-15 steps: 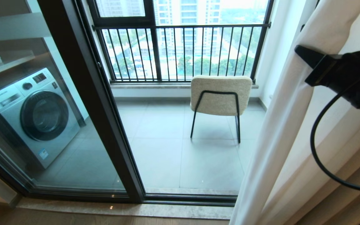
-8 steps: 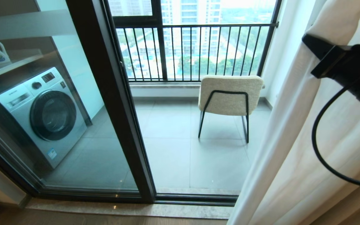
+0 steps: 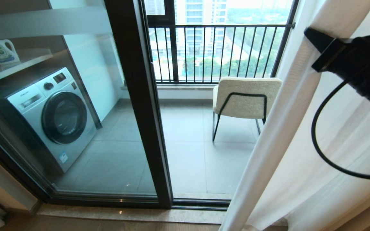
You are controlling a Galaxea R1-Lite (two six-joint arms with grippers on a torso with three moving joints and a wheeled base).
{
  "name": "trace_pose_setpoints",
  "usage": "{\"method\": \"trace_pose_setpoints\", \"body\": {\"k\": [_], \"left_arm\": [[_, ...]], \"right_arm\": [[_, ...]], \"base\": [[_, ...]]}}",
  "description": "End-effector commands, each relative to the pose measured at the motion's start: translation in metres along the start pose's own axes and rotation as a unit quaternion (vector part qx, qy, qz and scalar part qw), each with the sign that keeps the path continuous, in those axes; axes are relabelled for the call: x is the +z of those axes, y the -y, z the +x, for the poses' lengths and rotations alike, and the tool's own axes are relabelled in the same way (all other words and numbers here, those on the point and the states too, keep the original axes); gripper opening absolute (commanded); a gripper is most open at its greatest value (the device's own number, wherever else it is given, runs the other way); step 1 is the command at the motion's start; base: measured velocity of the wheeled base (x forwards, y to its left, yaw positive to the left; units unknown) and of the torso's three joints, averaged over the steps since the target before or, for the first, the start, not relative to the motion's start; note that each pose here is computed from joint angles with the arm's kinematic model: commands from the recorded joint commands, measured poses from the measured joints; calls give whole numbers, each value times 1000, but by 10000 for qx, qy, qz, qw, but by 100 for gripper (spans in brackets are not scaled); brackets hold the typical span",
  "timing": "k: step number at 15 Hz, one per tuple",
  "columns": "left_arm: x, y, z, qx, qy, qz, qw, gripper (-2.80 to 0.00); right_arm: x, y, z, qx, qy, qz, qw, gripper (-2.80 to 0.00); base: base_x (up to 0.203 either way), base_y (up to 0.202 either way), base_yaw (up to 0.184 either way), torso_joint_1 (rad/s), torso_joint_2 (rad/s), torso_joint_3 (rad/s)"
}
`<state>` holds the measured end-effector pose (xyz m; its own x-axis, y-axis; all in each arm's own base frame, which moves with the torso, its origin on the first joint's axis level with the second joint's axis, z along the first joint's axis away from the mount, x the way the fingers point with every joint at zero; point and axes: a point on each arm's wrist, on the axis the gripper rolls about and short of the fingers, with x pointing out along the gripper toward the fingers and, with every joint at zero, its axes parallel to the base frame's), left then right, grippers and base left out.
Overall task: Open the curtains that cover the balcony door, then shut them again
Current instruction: Close the inner curtains on both sides
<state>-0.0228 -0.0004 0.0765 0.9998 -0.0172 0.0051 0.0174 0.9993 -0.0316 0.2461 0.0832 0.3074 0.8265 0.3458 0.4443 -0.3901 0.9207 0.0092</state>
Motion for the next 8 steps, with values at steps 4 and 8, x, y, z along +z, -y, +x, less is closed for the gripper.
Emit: {"method": "trace_pose_setpoints", "body": {"k": [4,8], "left_arm": [[0,0,0,2,5,-2,10000,-280],[0,0,0,-5,5,-2,10000,-280]], "right_arm": [[-7,1,11,1,-14,-4,10000,-280],[-6,4,11,-128,-11,-45,9999,-280]], "base": [[0,188,1,1,4,2],[0,191,3,3,2,1]]}}
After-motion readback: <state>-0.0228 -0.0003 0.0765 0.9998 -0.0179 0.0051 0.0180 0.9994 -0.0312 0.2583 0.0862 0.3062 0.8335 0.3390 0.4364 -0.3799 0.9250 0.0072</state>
